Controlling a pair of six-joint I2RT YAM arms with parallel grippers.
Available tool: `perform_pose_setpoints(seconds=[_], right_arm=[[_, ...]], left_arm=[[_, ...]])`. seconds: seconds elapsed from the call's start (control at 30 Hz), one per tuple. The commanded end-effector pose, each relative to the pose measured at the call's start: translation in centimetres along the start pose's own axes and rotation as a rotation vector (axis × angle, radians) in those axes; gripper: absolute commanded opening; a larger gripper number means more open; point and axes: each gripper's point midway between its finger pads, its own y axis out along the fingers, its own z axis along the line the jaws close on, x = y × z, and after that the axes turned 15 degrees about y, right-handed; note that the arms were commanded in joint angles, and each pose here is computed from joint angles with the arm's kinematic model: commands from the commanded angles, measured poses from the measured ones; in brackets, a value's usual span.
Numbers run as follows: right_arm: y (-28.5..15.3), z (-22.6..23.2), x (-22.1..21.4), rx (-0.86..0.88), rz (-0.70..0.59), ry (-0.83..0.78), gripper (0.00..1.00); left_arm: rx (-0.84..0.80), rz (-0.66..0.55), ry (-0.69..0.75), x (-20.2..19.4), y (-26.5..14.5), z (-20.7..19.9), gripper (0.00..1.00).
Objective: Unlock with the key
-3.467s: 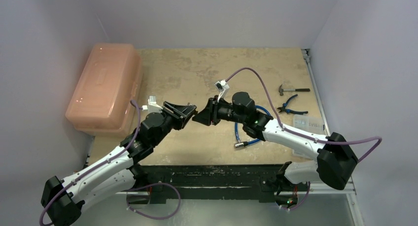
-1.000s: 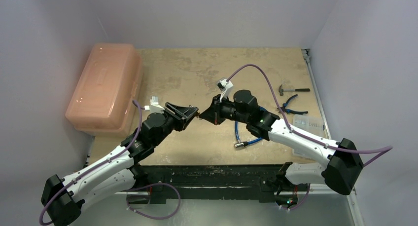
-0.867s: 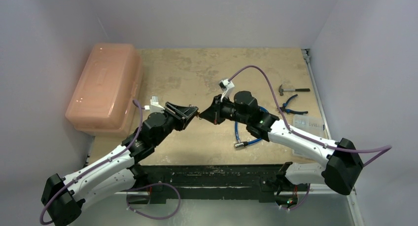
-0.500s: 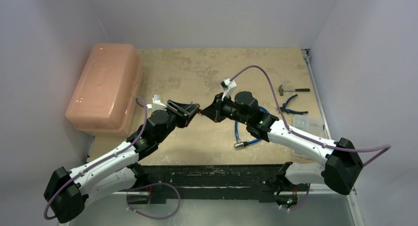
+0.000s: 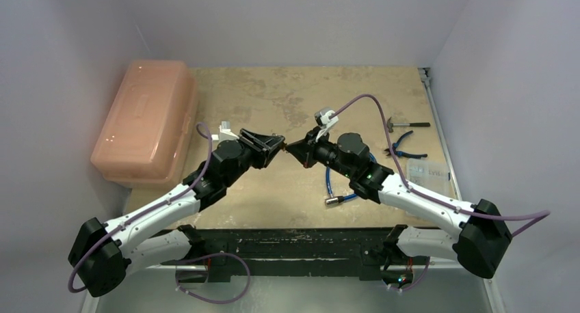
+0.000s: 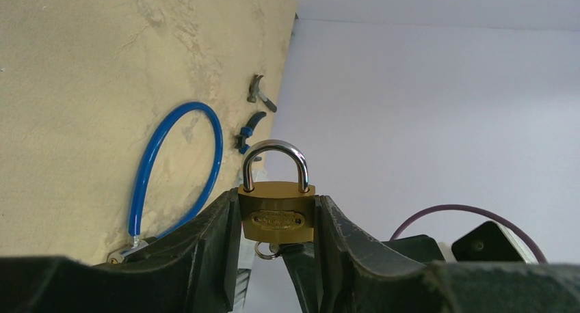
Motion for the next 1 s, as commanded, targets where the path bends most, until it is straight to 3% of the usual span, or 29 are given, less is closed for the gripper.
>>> perform_pose_setpoints(seconds=[0.0,0.1,0.37,0.97], right_arm=[[0.1,3.1,4.7,0.110,-0.183,0.085,0.00],[-0.3,3.5,5.4,0.162,-0.194,0.192,0.00],[0.1,2.8,4.7,0.138,-0.156,0.119,0.00],[-0.8,3.8,5.3,0.299,-0.160,0.335,0.00]], left_arm=[[-0.172,0.229,0.012,-3.9,-1.6,-5.3,0.00],[-0.207,0.214,0.024,-3.6,-1.5,-6.1,0.00],[-0.238,0.227,0.035,-4.0,-1.2,-6.8,0.00],[-0.308,0.184,0.080,-3.4,-2.4,-7.9,0.00]])
